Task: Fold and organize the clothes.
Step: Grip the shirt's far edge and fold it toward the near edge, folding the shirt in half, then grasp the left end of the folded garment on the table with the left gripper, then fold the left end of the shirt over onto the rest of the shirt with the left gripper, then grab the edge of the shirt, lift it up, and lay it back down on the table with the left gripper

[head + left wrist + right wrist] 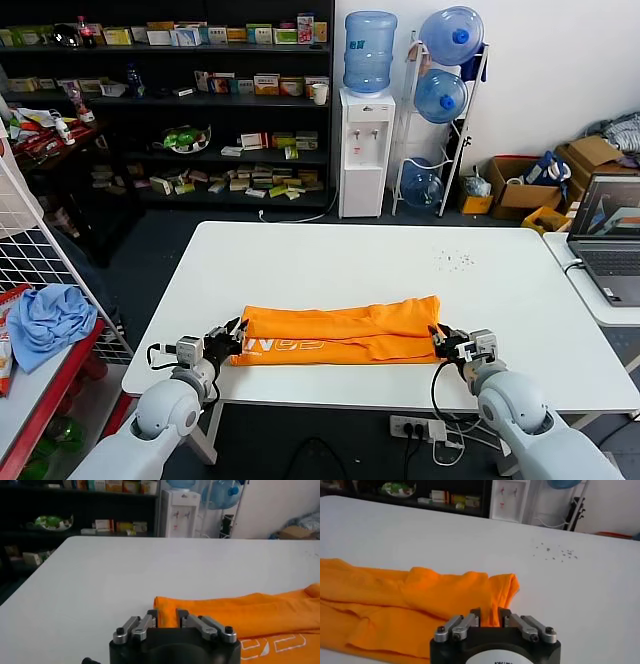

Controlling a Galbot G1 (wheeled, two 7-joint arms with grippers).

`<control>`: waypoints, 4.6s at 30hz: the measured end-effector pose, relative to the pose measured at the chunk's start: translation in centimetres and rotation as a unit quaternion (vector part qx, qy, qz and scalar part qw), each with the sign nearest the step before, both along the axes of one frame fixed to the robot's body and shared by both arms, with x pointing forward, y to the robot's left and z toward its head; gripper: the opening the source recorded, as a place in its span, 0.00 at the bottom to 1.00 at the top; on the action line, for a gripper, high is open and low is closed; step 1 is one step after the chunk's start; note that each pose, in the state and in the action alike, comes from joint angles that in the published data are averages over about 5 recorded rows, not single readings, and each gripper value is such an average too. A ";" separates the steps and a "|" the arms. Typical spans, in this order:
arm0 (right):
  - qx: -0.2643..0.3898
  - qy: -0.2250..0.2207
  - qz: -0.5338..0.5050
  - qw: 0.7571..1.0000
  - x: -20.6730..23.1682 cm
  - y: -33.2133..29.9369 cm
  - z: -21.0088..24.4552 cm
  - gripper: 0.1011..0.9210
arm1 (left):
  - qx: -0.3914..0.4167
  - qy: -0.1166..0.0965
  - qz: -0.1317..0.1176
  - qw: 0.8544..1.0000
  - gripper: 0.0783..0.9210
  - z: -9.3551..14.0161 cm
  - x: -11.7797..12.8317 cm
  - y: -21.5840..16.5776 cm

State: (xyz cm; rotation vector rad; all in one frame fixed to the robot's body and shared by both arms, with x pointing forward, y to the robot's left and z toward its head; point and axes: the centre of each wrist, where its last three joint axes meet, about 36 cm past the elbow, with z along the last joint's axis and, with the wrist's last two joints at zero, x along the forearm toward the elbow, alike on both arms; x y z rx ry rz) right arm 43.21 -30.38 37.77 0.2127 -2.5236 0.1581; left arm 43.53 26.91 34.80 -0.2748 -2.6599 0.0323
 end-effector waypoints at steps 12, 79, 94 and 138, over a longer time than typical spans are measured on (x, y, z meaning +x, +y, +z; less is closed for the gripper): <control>0.010 0.007 0.005 1.000 -1.0 0.8 0.3 0.82 | -0.048 0.032 0.046 0.997 0.81 -0.5 0.5 0.0; 0.026 -0.060 -0.017 0.998 -3.4 2.6 1.2 0.88 | 0.076 0.012 0.109 0.991 0.04 7.7 2.4 11.0; 0.015 -0.059 -0.037 0.997 -3.1 1.7 -0.1 0.88 | -0.037 0.022 0.040 0.998 0.04 7.0 1.0 -4.3; 0.006 -0.063 -0.031 0.998 -2.3 1.3 -1.9 0.88 | -0.103 0.045 -0.013 0.994 0.88 4.5 2.2 -4.2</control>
